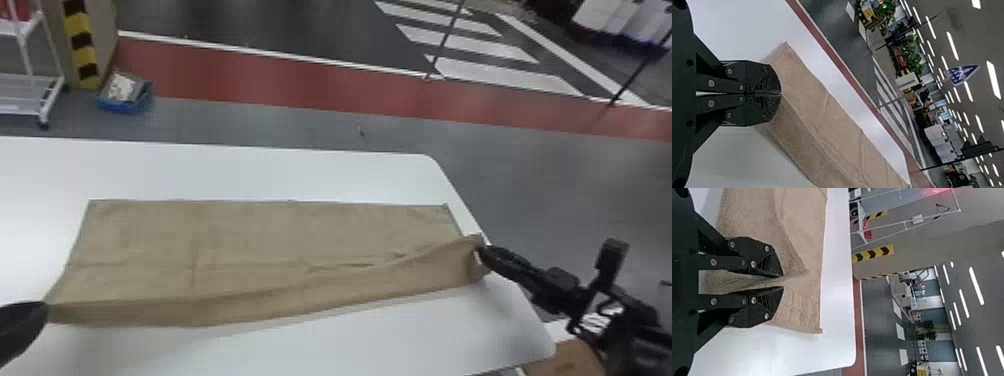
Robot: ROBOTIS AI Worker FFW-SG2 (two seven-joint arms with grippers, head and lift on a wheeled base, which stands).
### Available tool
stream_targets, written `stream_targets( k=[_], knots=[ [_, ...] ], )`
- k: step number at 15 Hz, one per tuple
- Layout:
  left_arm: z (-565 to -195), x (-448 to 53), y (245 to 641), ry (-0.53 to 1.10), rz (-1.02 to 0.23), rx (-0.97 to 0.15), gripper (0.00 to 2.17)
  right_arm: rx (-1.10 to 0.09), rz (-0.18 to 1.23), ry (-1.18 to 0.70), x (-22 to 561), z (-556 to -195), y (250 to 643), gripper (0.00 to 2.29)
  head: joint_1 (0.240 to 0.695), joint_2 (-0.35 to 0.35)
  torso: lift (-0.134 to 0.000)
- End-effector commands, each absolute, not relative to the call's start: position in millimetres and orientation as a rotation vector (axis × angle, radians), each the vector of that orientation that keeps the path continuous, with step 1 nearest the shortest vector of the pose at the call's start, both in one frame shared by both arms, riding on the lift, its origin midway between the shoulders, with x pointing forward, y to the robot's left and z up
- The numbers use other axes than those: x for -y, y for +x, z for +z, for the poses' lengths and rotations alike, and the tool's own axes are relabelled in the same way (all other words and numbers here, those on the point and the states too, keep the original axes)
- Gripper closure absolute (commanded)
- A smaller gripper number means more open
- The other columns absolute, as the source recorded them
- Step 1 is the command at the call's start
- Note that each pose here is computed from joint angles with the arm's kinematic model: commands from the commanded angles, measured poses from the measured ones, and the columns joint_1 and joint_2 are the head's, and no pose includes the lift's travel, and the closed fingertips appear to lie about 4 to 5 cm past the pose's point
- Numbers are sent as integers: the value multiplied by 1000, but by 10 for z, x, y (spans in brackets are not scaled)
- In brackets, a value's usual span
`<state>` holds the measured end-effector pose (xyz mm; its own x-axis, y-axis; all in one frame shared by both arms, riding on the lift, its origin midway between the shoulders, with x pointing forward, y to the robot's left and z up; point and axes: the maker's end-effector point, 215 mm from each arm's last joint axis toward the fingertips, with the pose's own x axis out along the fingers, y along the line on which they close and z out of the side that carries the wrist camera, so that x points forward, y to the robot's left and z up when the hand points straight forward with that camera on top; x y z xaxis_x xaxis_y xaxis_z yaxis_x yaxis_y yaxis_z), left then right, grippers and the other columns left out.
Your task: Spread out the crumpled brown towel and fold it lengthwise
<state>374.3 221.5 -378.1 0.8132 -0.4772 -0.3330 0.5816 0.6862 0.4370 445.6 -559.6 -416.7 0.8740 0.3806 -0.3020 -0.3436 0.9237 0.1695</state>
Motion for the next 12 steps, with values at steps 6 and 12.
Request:
stream_targets(
  k=[6, 12],
  knots=[
    [-3882, -2211, 3745, 555, -598, -222, 1713, -308, 374, 69, 5509, -4060, 4640, 242, 695, -350, -123],
    [-3937, -2228, 3720, 553, -598, -232, 1713, -341, 424, 83, 5156, -4166, 4776, 255, 695, -350, -123]
  ],
)
